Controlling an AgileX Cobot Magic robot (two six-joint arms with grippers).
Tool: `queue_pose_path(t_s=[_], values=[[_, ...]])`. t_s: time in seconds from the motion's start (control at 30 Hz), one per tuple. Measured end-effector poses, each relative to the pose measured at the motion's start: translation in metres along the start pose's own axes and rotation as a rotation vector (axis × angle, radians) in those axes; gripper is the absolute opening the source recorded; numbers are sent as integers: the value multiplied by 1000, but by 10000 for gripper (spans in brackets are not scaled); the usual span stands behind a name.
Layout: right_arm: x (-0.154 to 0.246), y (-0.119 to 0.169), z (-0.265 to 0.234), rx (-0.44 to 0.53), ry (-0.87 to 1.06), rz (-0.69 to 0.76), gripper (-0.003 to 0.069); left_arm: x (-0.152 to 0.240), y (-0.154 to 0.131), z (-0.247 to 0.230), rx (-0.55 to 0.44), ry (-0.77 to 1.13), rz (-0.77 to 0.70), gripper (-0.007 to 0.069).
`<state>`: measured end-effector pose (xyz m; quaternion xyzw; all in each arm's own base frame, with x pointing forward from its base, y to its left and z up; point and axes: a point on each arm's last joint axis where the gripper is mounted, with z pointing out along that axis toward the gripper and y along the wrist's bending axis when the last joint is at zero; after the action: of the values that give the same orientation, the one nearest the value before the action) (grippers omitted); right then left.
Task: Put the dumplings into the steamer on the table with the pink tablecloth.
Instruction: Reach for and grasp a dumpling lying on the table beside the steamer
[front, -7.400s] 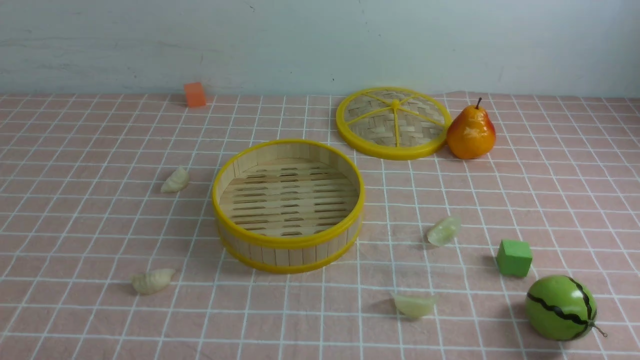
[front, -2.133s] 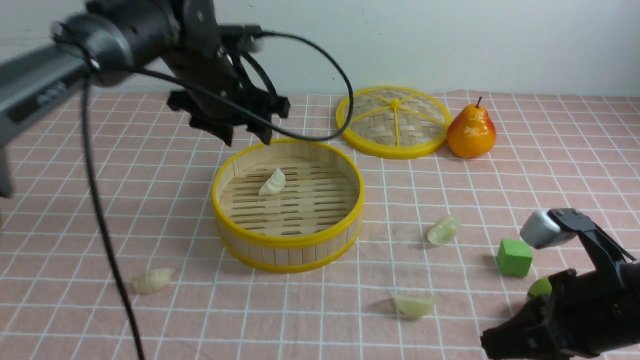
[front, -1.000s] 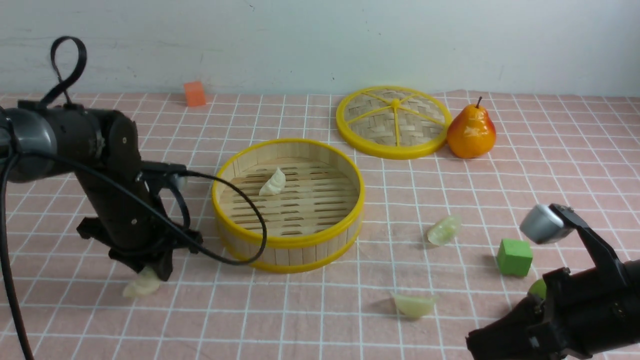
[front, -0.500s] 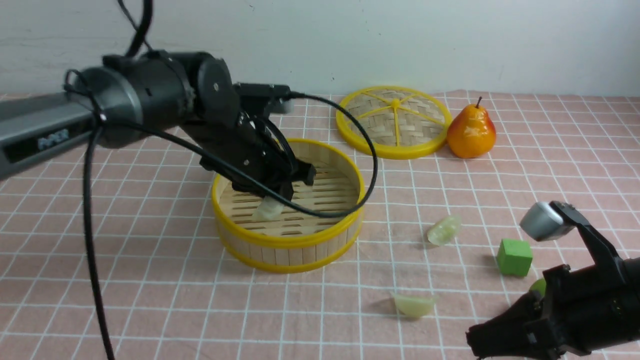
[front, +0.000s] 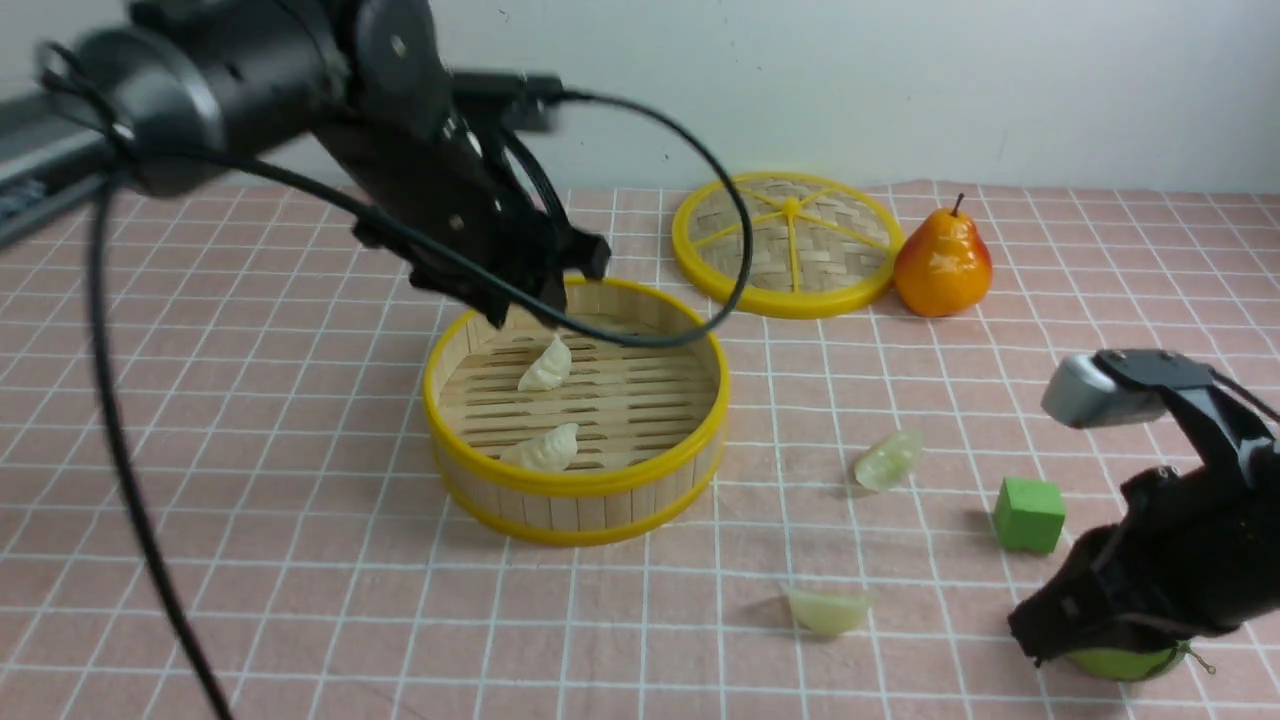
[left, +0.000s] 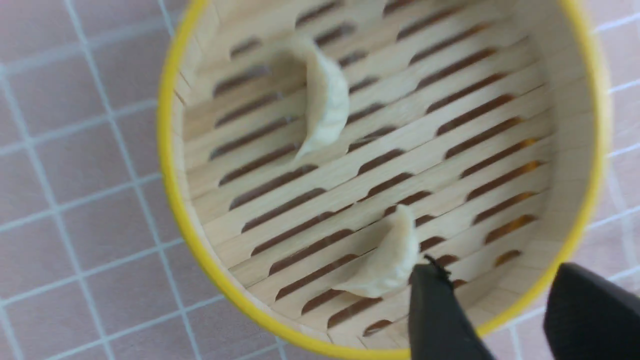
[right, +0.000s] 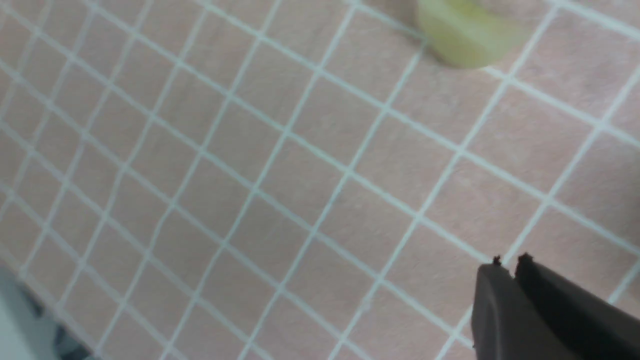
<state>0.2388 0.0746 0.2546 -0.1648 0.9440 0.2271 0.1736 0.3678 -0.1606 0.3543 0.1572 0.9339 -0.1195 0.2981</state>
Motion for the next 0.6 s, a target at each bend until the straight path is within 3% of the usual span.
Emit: queue_pose_path(t_s=[0.07, 0.1, 0.17, 0.33, 0.37, 0.4, 0.47, 0.6], values=[[-11, 4, 7, 54, -1, -15, 84, 0, -7, -58, 22, -108, 5, 125], [-13, 4, 8, 60, -4, -7, 88, 1, -8, -63, 27, -114, 3, 113], [-32, 7, 20, 98, -2, 6, 164, 20, -14, -116, 63, -194, 3, -7], [-81, -6, 46, 161, -51, 114, 395, 91, -14, -172, 83, -243, 19, -14], [-85, -7, 49, 166, -56, 122, 412, 97, -13, -170, 78, -233, 19, -14], [-97, -14, 60, 181, -72, 159, 461, 124, -10, -180, 62, -261, 20, -14], [-107, -22, 73, 200, -86, 197, 505, 157, -4, -190, 23, -324, 31, -14], [-119, -39, 101, 248, -81, 262, 528, 219, 10, -195, -65, -352, -11, -14]])
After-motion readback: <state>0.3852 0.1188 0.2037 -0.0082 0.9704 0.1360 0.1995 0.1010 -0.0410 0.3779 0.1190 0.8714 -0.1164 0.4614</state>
